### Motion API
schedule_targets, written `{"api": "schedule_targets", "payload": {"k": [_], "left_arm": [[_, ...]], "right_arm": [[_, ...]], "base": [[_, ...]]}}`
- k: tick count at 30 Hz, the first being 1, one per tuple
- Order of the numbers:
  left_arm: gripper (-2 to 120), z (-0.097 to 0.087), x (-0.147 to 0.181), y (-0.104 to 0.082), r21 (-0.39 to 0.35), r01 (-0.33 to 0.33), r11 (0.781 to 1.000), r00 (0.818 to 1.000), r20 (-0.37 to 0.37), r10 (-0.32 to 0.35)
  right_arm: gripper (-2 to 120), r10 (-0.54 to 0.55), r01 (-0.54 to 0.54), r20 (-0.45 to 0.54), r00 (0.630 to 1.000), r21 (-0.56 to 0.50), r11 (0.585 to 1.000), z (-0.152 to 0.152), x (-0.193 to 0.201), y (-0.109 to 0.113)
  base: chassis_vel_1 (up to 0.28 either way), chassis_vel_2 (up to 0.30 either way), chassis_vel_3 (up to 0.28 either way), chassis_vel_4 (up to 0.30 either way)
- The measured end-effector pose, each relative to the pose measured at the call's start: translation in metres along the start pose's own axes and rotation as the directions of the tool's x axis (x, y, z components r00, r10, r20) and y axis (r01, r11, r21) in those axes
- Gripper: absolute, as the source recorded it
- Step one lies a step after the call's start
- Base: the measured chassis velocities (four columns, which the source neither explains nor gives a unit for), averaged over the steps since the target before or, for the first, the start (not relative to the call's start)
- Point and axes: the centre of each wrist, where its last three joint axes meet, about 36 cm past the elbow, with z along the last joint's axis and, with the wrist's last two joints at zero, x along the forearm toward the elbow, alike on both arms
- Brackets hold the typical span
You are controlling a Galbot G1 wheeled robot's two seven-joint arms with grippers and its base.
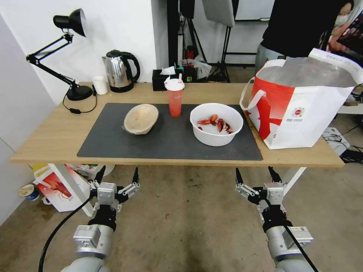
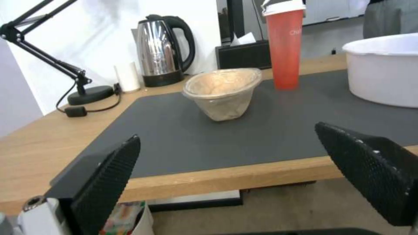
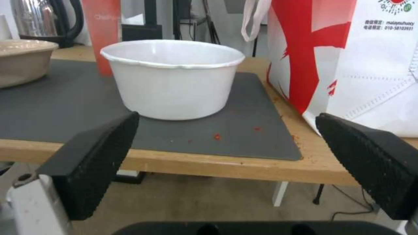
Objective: Pick up the trash from the table and place it into the takeout bag.
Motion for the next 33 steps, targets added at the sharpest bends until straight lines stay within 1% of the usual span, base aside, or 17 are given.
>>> {"api": "schedule_targets", "payload": {"k": [16,20,21,23,25,26,29,30,31,33], "left_arm": [[100,0.000,0.000,0.000,0.000,0.000,1.000,1.000,0.000,0.000],[100,0.000,0.000,0.000,0.000,0.000,1.000,1.000,0.000,0.000],[100,0.000,0.000,0.000,0.000,0.000,1.000,1.000,0.000,0.000],[100,0.000,0.000,0.000,0.000,0.001,1.000,1.000,-0.001,-0.001],[100,0.000,0.000,0.000,0.000,0.000,1.000,1.000,0.000,0.000],[100,0.000,0.000,0.000,0.000,0.000,1.000,1.000,0.000,0.000],[100,0.000,0.000,0.000,0.000,0.000,1.000,1.000,0.000,0.000],[100,0.000,0.000,0.000,0.000,0.000,1.000,1.000,0.000,0.000],[100,0.000,0.000,0.000,0.000,0.000,1.000,1.000,0.000,0.000],[100,0.000,0.000,0.000,0.000,0.000,1.000,1.000,0.000,0.000]], "right_arm": [[100,0.000,0.000,0.000,1.000,0.000,1.000,0.000,0.000,0.000],[100,-0.013,0.013,0.014,1.000,0.006,1.000,-0.002,-0.003,0.000],[100,-0.033,0.033,0.040,0.999,0.019,0.999,-0.005,-0.009,-0.002],[100,-0.036,0.036,0.040,0.999,0.021,0.999,-0.005,-0.010,-0.002],[100,-0.069,0.066,0.075,0.995,0.037,0.997,-0.009,-0.018,-0.003],[100,-0.069,0.066,0.075,0.995,0.037,0.997,-0.009,-0.018,-0.003],[100,-0.160,0.147,0.159,0.974,0.089,0.985,-0.020,-0.040,-0.005],[100,-0.198,0.179,0.189,0.962,0.116,0.977,-0.025,-0.049,-0.007],[100,-0.198,0.179,0.189,0.962,0.116,0.977,-0.025,-0.049,-0.007],[100,-0.256,0.223,0.235,0.938,0.160,0.962,-0.034,-0.062,-0.009]], "base": [[0.000,0.000,0.000,0.000],[0.000,0.000,0.000,0.000],[0.000,0.000,0.000,0.000],[0.000,0.000,0.000,0.000],[0.000,0.000,0.000,0.000],[0.000,0.000,0.000,0.000],[0.000,0.000,0.000,0.000],[0.000,0.000,0.000,0.000],[0.000,0.000,0.000,0.000],[0.000,0.000,0.000,0.000]]}}
